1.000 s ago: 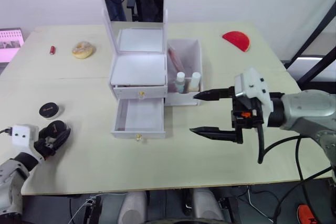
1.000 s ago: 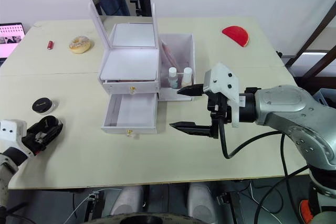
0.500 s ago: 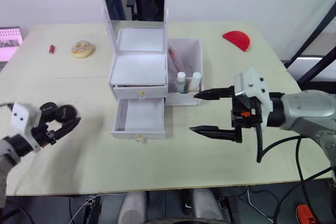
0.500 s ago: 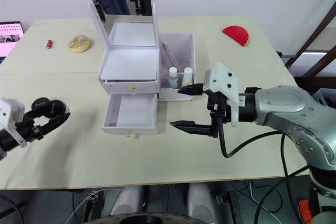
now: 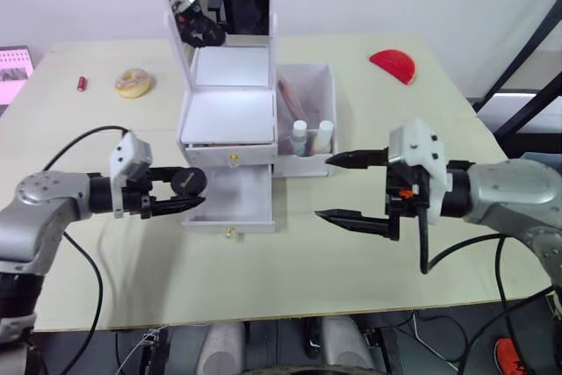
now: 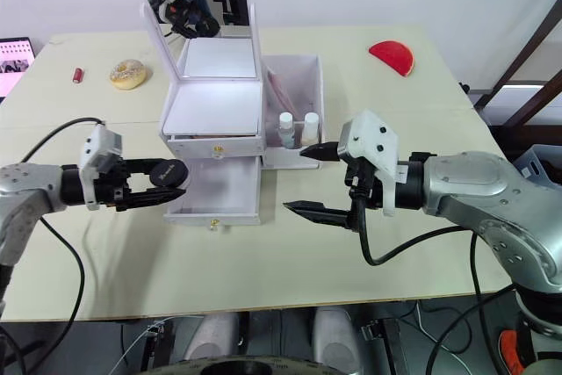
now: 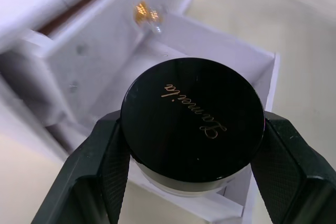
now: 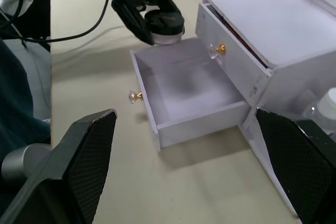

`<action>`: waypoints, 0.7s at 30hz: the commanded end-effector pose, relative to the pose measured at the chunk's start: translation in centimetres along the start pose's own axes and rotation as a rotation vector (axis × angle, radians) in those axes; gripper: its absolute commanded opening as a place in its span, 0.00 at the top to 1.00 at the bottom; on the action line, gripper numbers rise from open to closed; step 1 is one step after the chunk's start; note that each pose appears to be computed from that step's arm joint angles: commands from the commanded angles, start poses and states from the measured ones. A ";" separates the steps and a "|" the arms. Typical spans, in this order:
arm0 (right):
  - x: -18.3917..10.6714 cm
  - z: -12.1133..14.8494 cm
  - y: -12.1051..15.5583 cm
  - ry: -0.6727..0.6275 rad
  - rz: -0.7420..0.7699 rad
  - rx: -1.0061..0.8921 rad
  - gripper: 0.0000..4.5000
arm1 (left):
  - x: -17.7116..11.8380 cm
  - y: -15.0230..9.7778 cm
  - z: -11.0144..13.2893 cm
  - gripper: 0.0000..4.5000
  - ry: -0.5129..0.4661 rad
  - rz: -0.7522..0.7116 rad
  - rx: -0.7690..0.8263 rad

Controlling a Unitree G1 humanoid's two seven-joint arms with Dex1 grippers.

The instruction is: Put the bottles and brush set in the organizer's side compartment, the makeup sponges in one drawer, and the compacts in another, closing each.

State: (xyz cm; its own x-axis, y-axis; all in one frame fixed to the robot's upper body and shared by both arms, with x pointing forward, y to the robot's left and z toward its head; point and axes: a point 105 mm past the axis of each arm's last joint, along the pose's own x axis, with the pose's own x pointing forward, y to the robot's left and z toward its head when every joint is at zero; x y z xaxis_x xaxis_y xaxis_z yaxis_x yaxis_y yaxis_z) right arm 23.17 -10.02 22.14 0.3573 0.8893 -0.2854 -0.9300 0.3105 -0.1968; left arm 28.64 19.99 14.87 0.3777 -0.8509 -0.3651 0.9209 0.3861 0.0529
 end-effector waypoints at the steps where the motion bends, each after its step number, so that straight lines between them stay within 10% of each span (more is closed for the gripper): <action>1: -0.4 1.0 0.4 -0.029 -0.028 -0.041 0.00 | 0.4 0.1 0.0 0.40 0.021 -0.047 0.050; 20: -0.7 0.9 0.8 -0.028 -0.071 -0.023 0.00 | 1.5 0.3 -0.3 0.40 0.041 -0.087 0.073; 21: -0.7 0.8 0.7 -0.027 -0.071 -0.022 0.00 | 1.5 0.4 -0.2 0.29 0.039 -0.080 0.074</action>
State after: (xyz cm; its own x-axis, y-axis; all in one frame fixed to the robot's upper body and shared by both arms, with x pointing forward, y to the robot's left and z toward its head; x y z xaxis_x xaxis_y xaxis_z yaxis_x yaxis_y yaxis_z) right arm 22.50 -10.25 22.28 0.4199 0.8683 -0.2639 -0.9044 0.3763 -0.2011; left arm 29.35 19.10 13.70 0.2968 -0.8638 -0.4071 0.9530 0.2948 0.0694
